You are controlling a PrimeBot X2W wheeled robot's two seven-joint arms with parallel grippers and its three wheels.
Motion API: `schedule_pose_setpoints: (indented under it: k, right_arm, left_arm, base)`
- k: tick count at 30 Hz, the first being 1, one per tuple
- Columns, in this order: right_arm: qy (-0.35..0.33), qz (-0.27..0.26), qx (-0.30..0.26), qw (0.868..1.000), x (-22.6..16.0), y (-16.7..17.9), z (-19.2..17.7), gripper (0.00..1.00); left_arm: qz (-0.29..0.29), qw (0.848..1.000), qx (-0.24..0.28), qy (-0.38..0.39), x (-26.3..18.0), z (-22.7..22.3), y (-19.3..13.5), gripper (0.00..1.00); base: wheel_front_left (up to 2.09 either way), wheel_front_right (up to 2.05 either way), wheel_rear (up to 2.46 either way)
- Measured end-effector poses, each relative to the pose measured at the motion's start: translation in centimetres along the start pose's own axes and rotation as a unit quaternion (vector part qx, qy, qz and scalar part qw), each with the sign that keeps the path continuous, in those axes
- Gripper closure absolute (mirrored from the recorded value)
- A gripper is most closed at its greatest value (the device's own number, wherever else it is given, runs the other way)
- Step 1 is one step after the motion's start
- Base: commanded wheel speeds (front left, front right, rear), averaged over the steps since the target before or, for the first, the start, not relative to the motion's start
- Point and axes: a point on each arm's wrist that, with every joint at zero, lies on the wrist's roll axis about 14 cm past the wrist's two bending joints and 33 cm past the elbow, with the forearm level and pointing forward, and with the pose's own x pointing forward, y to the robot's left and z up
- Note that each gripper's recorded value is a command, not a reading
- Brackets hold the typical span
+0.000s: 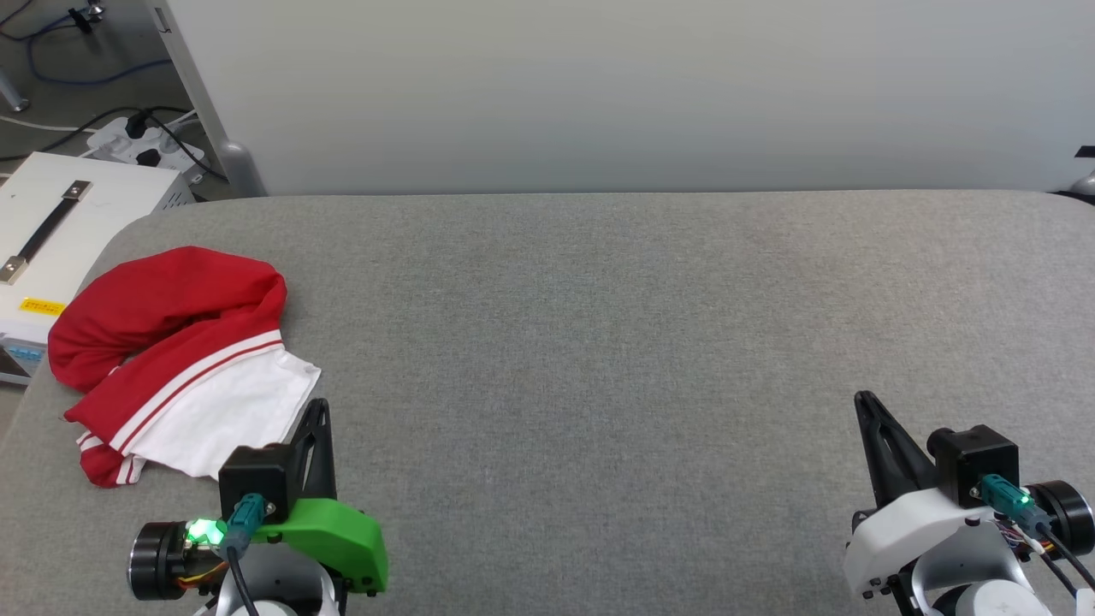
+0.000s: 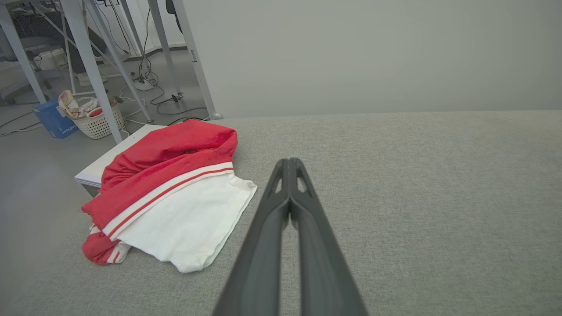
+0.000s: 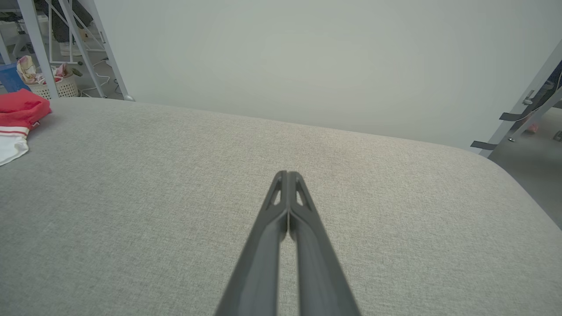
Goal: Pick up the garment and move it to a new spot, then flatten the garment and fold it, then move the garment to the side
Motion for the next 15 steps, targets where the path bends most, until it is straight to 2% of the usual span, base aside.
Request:
schedule_pose_setpoints:
  k: [15]
  right_arm:
    - [0.0, 0.0, 0.0, 1.0, 0.0, 0.01, 0.0, 1.0]
  left_arm:
    - [0.0, 1.0, 0.0, 0.0, 0.0, 0.0, -0.01, 1.0]
  base:
    - [0.0, 0.0, 0.0]
